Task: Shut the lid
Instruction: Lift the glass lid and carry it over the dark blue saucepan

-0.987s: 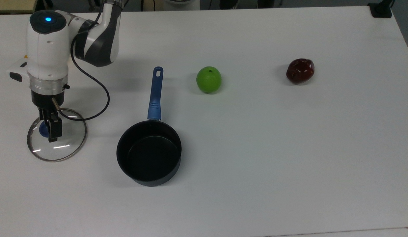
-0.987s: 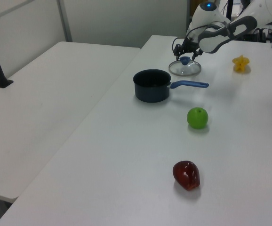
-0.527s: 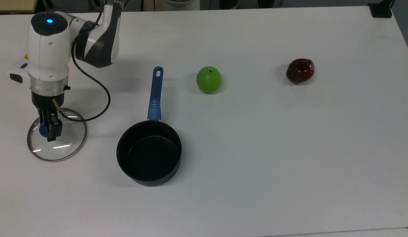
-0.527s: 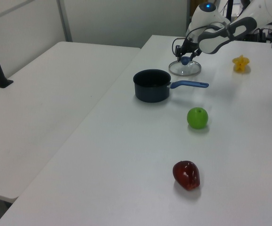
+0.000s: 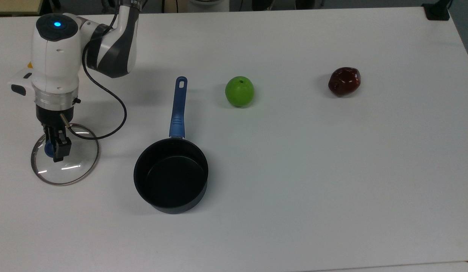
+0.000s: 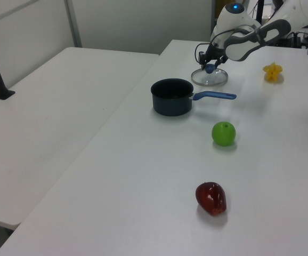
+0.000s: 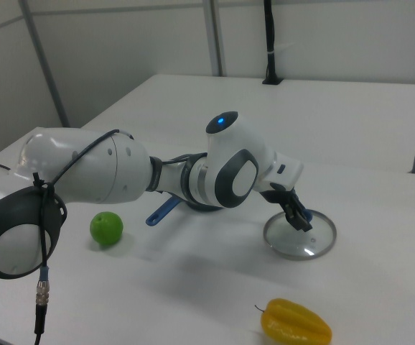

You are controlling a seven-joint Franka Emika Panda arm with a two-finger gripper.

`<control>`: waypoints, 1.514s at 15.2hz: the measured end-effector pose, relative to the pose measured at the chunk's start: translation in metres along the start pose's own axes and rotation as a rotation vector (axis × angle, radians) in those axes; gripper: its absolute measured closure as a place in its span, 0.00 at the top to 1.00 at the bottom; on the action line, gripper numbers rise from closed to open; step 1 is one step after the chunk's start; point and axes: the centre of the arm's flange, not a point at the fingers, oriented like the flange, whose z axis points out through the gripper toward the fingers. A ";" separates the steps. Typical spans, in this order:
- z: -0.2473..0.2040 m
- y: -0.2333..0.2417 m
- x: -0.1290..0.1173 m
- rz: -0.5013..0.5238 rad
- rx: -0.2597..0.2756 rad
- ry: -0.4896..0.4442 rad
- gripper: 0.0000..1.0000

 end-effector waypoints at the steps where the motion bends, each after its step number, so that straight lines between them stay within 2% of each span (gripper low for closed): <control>1: 0.000 0.000 0.000 0.000 0.000 0.000 0.60; 6: -0.008 -0.002 0.008 0.004 0.009 0.017 0.60; 13: -0.049 -0.004 0.034 0.023 0.037 0.067 0.60; 18: -0.079 -0.040 0.020 -0.015 0.006 0.011 0.60; 23: -0.128 -0.104 -0.011 -0.075 0.031 -0.009 0.60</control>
